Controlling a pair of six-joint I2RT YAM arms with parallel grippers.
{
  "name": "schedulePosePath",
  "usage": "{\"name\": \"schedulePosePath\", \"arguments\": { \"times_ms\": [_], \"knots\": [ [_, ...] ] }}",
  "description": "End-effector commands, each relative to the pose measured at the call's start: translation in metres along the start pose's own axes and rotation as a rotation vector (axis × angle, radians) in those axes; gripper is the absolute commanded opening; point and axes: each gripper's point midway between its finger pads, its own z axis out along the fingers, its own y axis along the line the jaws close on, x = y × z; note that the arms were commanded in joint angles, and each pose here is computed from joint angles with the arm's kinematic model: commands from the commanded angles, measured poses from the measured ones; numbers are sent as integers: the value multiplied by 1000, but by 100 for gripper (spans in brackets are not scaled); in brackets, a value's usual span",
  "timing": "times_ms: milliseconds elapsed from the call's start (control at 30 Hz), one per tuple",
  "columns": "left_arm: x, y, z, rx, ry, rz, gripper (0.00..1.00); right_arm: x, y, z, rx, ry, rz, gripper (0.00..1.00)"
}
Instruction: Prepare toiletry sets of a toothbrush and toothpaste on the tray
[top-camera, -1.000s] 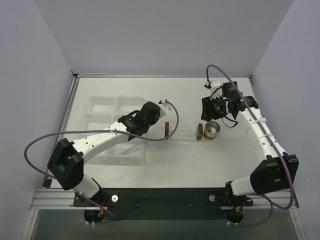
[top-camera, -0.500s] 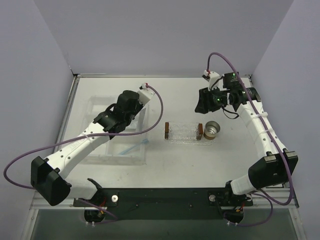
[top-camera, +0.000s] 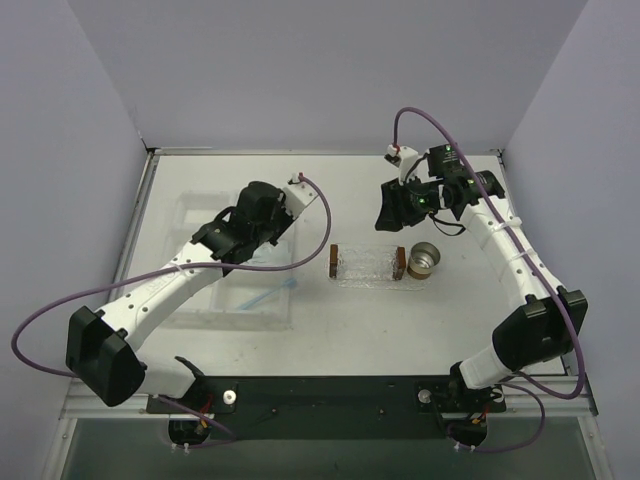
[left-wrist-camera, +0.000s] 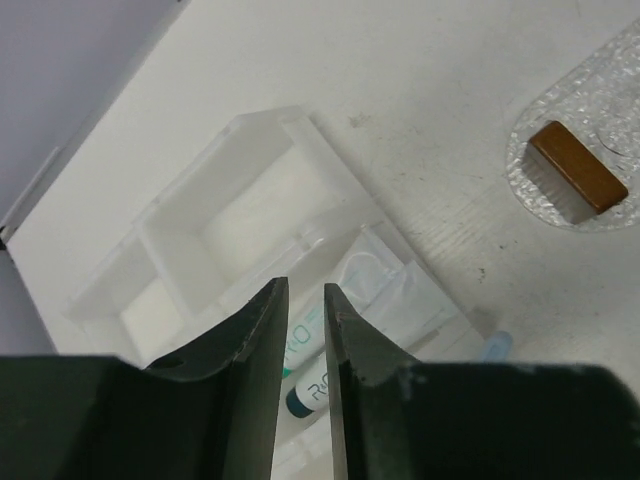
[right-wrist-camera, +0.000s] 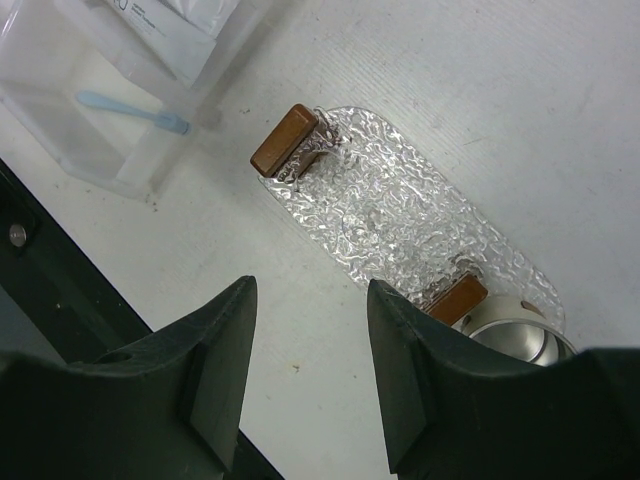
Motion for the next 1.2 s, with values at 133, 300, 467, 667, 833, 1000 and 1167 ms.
{"name": "schedulePosePath", "arguments": {
  "times_ms": [133,300,467,667,833,1000,1167],
  "knots": [
    [20,-47,18,210,34,23,39,8,-4,-1,17,21,-17,44],
    [38,-62,28,184,113,43,54,17,-10,6,26,51,-8,44],
    [66,-84,41,171,209,80,68,22,-13,11,29,69,-5,44],
    [85,-88,58,94,268,93,70,24,-15,13,34,76,3,44],
    [95,-84,65,42,299,92,70,27,-16,15,33,84,8,44],
    [103,-88,68,47,316,100,70,28,-16,16,32,88,14,44],
    [107,-90,69,52,323,100,70,28,-18,16,36,88,15,44]
  ]
}}
